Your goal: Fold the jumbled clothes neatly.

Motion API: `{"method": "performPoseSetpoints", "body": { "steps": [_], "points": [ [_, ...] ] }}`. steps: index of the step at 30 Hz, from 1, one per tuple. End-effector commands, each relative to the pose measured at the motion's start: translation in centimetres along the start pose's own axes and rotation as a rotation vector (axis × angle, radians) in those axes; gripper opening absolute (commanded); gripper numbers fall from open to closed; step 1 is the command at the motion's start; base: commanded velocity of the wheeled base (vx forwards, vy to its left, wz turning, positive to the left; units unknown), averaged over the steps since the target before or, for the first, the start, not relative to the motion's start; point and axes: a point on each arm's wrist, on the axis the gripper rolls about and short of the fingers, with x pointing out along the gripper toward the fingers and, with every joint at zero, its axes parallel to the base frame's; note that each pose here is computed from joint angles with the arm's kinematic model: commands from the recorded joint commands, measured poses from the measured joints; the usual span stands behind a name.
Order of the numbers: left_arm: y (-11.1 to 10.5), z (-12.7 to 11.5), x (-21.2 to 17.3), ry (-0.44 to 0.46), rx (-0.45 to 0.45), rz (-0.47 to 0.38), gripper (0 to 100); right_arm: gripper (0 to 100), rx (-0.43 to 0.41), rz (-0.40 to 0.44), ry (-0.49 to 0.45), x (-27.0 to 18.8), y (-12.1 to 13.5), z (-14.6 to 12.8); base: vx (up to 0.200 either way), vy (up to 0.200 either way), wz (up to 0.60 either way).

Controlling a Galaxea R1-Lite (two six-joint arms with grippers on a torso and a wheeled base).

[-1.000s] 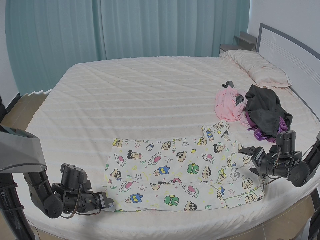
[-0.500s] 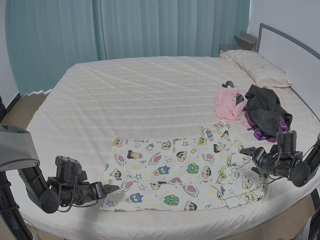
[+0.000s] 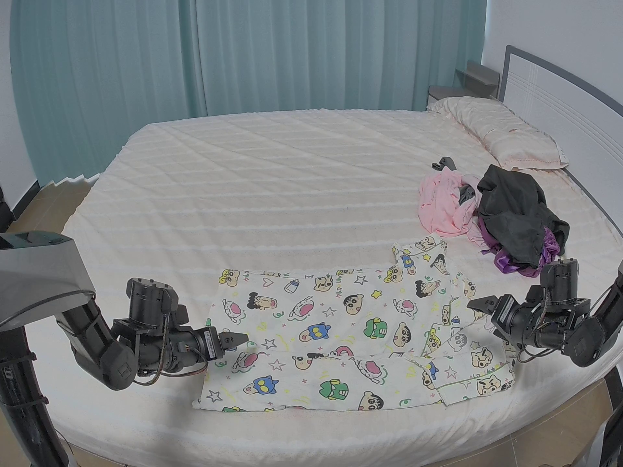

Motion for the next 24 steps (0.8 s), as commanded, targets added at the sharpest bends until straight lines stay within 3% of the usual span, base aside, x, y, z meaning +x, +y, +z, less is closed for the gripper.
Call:
{"method": "performPoseSetpoints", "body": {
  "steps": [1,9,10,14,19,24],
  "points": [
    [1.1,-1.2,1.4,0.059,0.023,0.032,100,100,-0.056,-0.033,-0.004,-0.6,-1.1,0.0,0.000,0.000,0.00],
    [1.1,-1.3,1.5,0.070,0.024,0.021,100,100,-0.166,-0.072,0.021,-1.1,-2.3,-0.4,0.000,0.000,0.00],
    [1.0,-1.3,1.5,0.073,0.025,0.016,0,100,-0.175,-0.081,0.023,-1.1,-2.7,-0.3,0.000,0.000,0.00],
    [1.0,-1.3,1.5,0.075,0.024,0.011,0,100,-0.211,-0.095,0.049,-0.9,-4.1,0.2,0.000,0.000,0.00],
    [1.1,-1.6,1.2,0.082,0.020,0.014,0,100,-0.271,-0.041,0.102,-0.2,-6.7,1.5,0.000,0.000,0.00],
    [1.0,-1.5,1.1,0.080,0.016,0.009,0,100,-0.330,-0.010,0.157,1.3,-7.5,1.2,0.000,0.000,0.00]
  ]
}}
